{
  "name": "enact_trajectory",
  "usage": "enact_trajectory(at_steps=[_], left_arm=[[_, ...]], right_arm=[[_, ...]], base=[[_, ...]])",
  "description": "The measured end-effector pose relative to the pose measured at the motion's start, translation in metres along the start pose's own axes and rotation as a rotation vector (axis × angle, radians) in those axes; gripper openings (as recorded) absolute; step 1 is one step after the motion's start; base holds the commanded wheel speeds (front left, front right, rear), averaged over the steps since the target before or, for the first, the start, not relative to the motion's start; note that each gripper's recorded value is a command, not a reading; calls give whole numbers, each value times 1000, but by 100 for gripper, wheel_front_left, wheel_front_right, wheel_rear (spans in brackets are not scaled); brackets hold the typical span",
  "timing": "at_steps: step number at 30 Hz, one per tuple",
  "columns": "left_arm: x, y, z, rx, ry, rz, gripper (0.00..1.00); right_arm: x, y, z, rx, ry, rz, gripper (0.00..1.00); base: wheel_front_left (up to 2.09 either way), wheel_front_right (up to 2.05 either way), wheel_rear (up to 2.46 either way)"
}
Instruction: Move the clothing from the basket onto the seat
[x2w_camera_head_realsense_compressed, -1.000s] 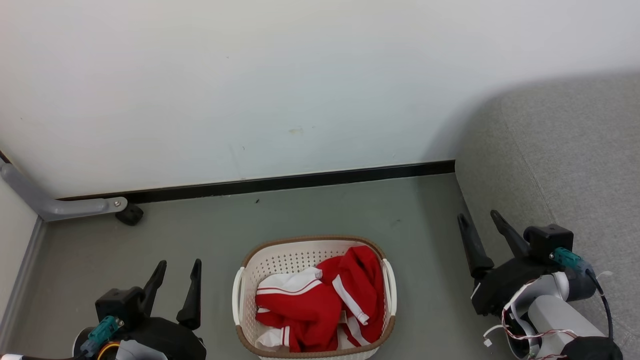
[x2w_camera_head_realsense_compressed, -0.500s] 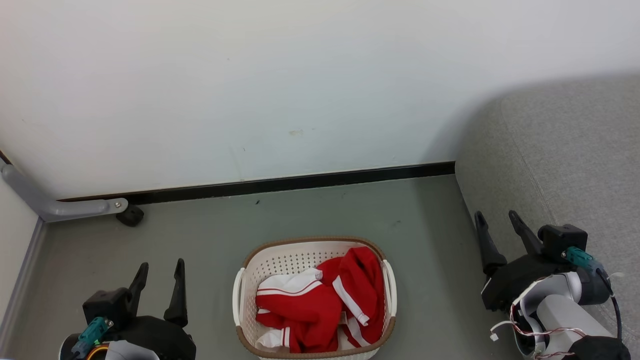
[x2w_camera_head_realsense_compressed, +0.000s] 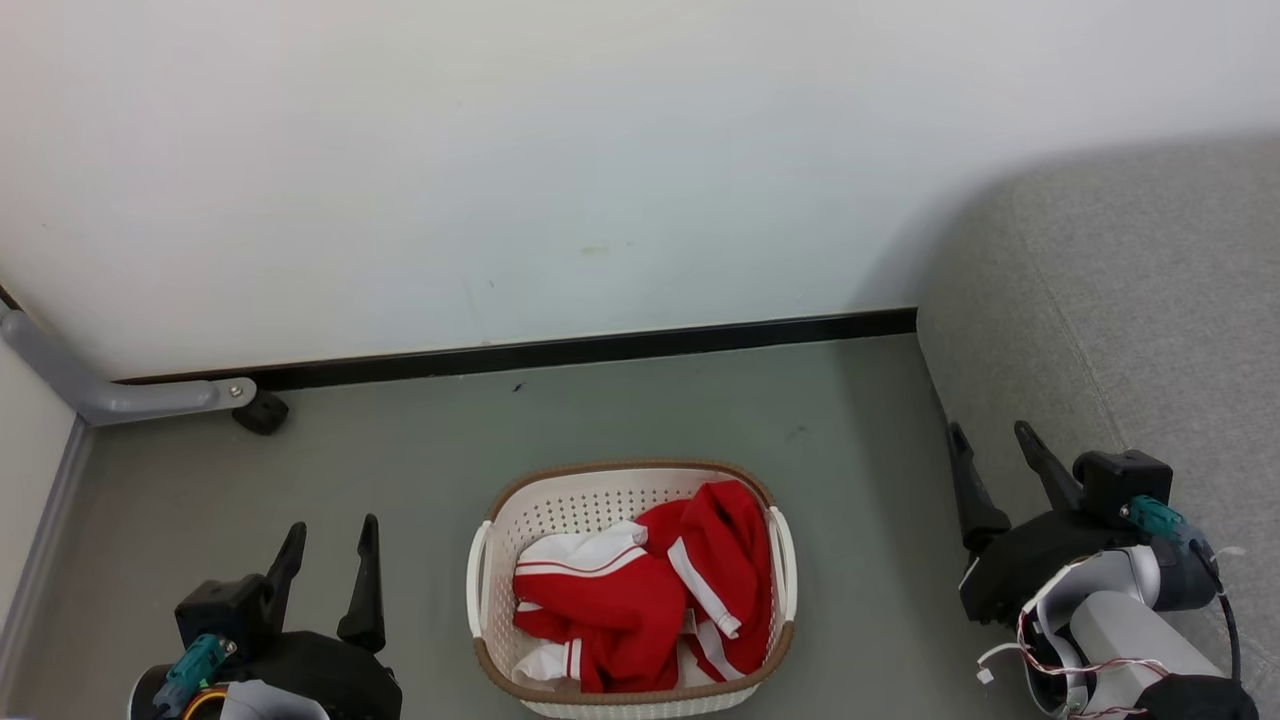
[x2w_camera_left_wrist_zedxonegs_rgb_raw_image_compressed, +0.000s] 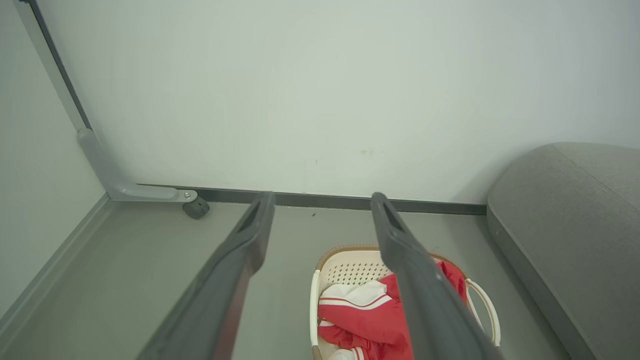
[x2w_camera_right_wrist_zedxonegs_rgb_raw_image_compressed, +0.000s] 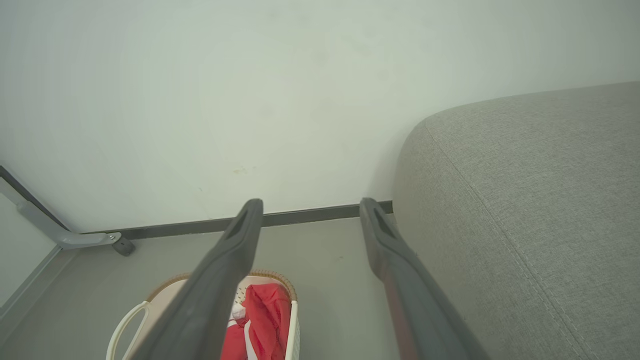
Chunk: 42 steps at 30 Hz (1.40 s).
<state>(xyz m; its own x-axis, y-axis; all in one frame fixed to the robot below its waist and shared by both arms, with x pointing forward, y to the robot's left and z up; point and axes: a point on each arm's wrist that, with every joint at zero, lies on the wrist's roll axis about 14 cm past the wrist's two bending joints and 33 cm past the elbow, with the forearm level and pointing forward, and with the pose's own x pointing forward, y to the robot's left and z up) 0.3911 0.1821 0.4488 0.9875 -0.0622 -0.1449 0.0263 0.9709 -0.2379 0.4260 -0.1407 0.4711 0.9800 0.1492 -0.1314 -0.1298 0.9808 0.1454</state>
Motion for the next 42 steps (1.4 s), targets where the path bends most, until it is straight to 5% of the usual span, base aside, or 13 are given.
enact_trajectory(at_steps=[30,42], left_arm=[[65,-20,-72,-17,176,-104,100],[101,-54,-116,-37,258,-213,100]], right_arm=[[51,-26,-86,-54,191,-52,100],[76,-32,-133,-63,272,-49,100]], base=[[0,0,0],[0,0,0]])
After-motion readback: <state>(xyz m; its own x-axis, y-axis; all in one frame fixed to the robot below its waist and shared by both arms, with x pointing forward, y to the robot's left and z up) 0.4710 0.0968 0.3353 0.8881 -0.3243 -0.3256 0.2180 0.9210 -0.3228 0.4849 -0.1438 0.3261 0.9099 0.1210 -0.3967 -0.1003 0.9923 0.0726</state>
